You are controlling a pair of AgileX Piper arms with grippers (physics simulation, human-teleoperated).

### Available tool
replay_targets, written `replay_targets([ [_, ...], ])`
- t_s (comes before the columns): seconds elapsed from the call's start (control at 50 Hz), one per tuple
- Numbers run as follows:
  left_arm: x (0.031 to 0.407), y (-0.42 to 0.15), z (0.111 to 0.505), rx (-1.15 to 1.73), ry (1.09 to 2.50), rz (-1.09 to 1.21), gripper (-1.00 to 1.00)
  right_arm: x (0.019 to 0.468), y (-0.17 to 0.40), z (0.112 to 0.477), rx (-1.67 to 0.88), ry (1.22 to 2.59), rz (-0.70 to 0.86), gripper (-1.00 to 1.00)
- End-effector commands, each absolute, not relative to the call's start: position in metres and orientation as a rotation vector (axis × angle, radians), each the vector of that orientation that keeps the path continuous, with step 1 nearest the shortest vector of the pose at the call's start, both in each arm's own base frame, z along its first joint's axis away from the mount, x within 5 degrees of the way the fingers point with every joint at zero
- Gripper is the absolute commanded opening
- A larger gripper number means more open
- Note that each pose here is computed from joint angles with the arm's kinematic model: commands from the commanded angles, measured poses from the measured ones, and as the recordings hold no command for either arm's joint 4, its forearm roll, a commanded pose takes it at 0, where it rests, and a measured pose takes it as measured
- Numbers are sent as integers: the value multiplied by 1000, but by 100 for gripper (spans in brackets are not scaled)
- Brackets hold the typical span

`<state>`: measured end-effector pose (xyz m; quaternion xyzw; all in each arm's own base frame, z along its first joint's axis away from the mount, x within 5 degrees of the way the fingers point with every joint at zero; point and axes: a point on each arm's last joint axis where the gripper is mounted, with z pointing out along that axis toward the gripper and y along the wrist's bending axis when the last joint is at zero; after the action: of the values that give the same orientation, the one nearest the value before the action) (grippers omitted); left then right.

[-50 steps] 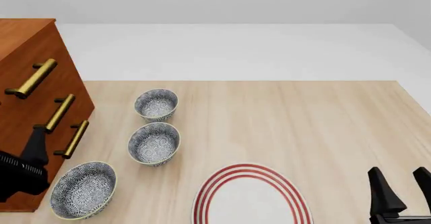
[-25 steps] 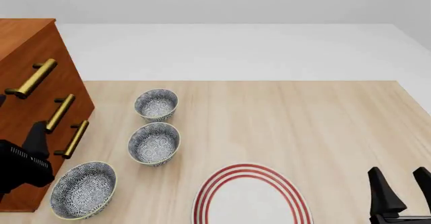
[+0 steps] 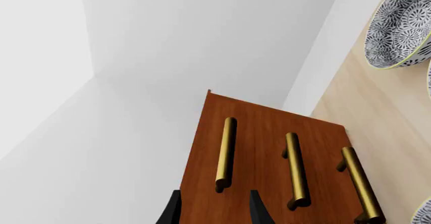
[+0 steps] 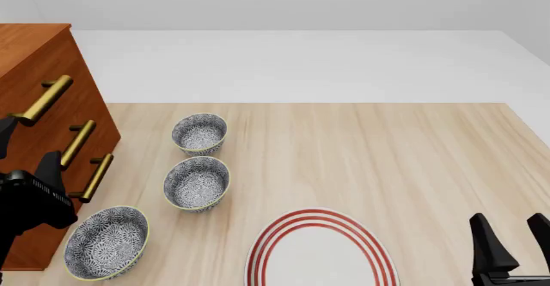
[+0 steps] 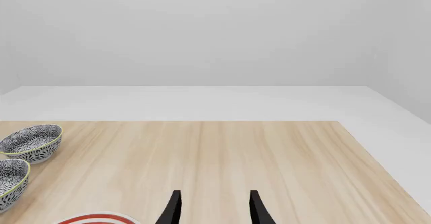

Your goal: Open the top drawer of the cabinet.

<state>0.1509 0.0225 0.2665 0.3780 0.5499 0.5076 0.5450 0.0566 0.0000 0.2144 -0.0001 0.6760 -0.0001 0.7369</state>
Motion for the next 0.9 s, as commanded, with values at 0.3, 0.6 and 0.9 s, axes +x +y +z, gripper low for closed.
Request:
replay_targets([
  [0.3, 167, 28, 256, 944, 1319, 1251, 100, 57, 0, 214, 0, 1485, 0, 100],
  [0.6, 175, 31, 255, 963, 1312, 1287, 100, 57, 0, 214, 0, 1484, 0, 100],
  [0.9, 181, 32, 259, 983, 1300, 1303, 100, 57, 0, 214, 0, 1485, 0, 100],
])
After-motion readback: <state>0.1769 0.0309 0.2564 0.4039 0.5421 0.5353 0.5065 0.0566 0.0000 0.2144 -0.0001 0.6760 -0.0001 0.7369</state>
